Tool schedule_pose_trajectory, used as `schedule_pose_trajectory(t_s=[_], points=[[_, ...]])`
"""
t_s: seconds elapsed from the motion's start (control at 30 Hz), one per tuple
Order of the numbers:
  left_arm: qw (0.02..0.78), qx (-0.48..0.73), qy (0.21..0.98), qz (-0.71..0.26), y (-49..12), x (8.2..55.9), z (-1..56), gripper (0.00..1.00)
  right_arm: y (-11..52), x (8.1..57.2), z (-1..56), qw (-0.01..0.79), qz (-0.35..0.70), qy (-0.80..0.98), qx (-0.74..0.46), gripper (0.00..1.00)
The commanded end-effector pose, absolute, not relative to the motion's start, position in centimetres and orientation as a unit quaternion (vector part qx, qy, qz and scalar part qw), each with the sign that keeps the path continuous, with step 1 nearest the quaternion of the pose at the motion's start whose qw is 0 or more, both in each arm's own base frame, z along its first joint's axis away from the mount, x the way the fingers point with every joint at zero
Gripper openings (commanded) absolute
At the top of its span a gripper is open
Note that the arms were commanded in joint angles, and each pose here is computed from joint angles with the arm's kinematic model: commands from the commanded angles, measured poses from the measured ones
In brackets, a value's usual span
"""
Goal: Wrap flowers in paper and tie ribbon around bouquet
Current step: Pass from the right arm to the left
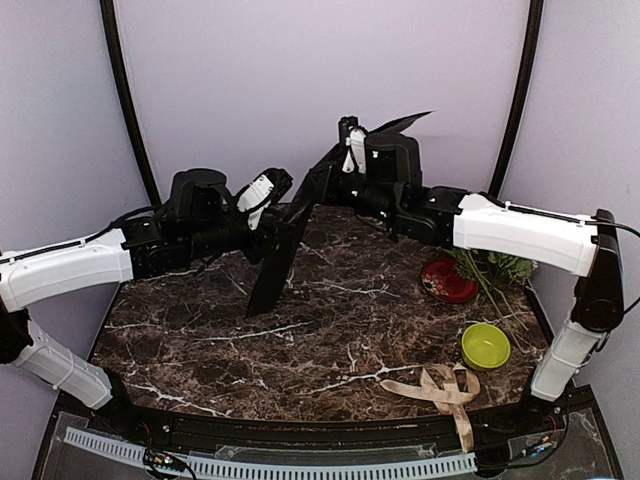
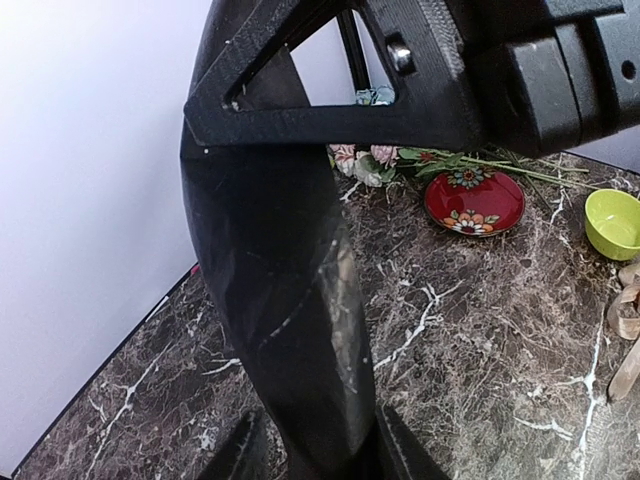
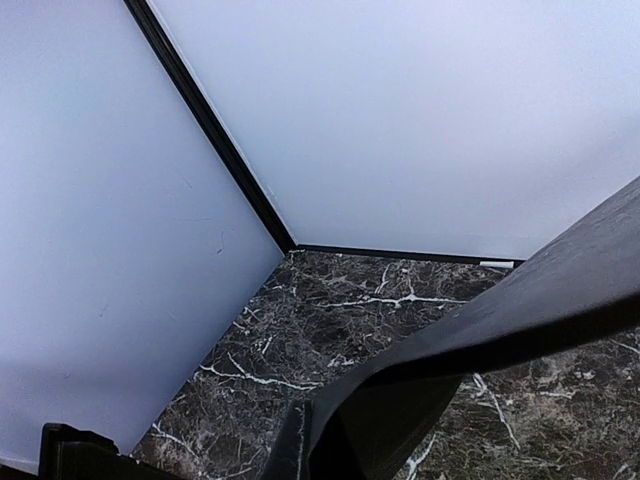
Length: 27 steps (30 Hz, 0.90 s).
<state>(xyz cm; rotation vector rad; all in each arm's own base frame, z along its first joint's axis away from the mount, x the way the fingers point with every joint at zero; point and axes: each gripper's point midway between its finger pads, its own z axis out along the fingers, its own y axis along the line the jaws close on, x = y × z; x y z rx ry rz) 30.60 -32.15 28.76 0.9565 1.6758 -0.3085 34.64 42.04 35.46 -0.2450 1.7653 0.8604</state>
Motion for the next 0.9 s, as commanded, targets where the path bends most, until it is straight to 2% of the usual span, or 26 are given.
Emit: schedule_pose_trajectory(t_s=[0.0,0.17,0.23,0.37,0.47,0.6,0.77,0.87], points=[[0.583,0.399,0.696,-0.131,-31.8,30.5,31.3,0.36,42.4,34.7,36.9,0.566,0.360,0.735,-0.106,0.00],[0.599,0.394,0.689,-0.101,-31.4,31.3,31.8,0.47,42.7,34.8,36.7,0.562,0.362,0.736,-0.106,0.00],[0.606,0.389,0.689,-0.078,-31.1,32.1,32.1,0.47,42.8,34.8,36.6,0.560,0.362,0.737,-0.107,0.00],[0.634,0.362,0.683,-0.030,-29.9,33.4,34.2,0.37,42.8,34.9,36.3,0.559,0.358,0.740,-0.108,0.00],[0.648,0.361,0.670,-0.011,-29.5,33.6,35.2,0.35,42.8,34.9,36.3,0.559,0.357,0.741,-0.108,0.00],[0.642,0.375,0.668,-0.002,-29.8,33.8,35.2,0.37,42.7,34.9,36.5,0.560,0.358,0.739,-0.108,0.00],[0.633,0.384,0.672,-0.004,-30.3,34.0,34.5,0.46,42.7,34.9,36.6,0.561,0.358,0.739,-0.107,0.00],[0.633,0.388,0.670,-0.007,-30.6,34.0,34.5,0.43,42.8,34.8,36.7,0.562,0.358,0.738,-0.110,0.00]])
